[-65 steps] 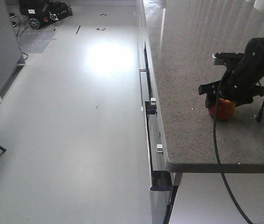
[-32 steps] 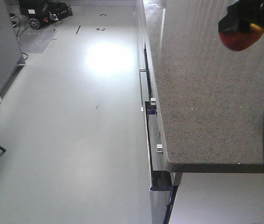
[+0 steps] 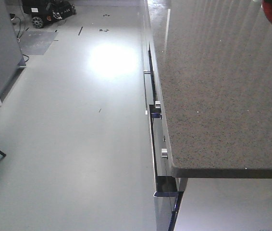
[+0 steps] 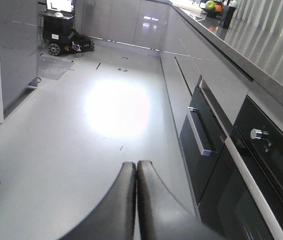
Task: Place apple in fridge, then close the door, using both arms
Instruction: 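Lift the apple off the countertop with the right gripper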
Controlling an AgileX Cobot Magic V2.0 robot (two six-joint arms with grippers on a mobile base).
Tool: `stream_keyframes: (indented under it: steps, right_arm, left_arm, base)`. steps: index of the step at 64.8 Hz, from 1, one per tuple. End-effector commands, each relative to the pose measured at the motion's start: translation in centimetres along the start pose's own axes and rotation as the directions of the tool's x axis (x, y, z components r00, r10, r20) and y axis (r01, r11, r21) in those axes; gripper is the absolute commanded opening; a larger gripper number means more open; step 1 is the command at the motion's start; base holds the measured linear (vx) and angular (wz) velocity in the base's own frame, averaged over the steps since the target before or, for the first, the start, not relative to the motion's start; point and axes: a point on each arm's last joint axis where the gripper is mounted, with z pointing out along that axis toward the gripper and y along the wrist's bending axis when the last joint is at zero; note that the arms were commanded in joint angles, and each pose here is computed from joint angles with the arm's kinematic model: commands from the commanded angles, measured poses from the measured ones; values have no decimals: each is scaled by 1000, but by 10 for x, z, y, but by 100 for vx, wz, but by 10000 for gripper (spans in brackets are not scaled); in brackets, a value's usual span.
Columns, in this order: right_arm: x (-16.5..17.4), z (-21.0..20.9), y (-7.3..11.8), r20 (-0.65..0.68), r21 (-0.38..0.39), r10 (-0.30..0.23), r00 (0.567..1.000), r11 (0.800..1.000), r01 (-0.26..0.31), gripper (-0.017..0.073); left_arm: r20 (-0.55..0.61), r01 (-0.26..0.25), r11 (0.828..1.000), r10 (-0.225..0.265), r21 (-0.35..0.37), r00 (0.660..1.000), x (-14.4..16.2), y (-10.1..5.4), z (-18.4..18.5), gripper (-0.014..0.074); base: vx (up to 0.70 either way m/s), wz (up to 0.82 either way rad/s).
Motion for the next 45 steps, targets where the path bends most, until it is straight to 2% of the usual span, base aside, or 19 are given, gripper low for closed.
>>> stream_keyframes:
  steps: [1,45]
  right_arm:
    - [-12,-17,5,115,5,-18,993,1000,18,101]
    - [-12,-16,4,111,5,-17,994,1000,17,101]
  left_arm:
    - [101,7,1000,-10,31,995,-12,-4,-3,-6]
    - [101,7,1000,-10,31,995,-12,-4,-3,-6]
  base:
    - [0,0]
    - [0,0]
